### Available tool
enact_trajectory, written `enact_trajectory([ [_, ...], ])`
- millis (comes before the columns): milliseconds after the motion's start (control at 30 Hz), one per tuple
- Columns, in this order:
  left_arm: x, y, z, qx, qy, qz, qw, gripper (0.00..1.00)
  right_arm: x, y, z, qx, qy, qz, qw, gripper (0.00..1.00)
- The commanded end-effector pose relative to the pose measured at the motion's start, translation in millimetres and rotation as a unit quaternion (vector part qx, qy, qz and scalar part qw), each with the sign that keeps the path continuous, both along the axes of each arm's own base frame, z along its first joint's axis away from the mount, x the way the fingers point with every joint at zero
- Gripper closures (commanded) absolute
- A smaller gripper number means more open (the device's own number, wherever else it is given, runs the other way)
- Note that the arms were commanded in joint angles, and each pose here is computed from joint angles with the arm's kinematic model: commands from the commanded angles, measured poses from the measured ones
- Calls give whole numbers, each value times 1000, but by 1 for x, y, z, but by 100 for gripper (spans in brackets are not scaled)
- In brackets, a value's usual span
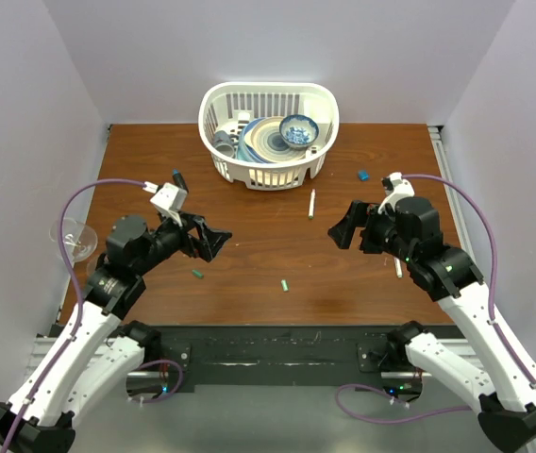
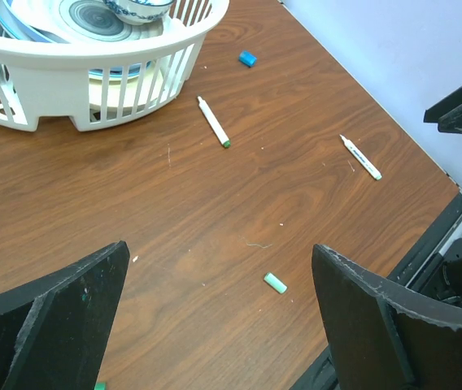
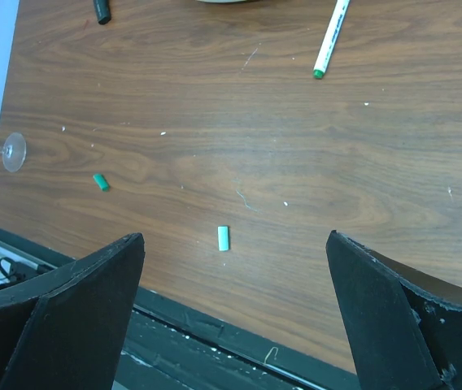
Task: Insert the pens into the pen caps
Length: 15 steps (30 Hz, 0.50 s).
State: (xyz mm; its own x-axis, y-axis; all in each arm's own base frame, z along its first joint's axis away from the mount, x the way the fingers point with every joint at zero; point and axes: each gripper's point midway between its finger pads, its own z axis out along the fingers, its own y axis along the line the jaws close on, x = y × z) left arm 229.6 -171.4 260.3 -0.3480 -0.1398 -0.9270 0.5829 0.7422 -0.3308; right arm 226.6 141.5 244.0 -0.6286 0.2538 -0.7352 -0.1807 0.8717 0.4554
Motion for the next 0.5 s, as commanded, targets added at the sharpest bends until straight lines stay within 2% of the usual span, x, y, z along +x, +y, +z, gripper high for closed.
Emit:
enact_trajectory([
  [0,3,2,13,-10,-22,11,1000,0,7,-1,8,7,-11,-18,1000,1],
  [167,6,9,15,-6,-24,33,999,0,15,-11,1,-12,1,-52,999,1],
  [300,5,12,19,-9,-32,39,999,0,33,-31,-25,-59,61,-143,986,6],
  [400,6,15,21,-8,-35,50,998,0,57,-33,-50,-87,92,-183,975,18],
  [467,6,16,21,-7,-34,53,998,0,71,-25,-74,-100,120,-184,970,35],
])
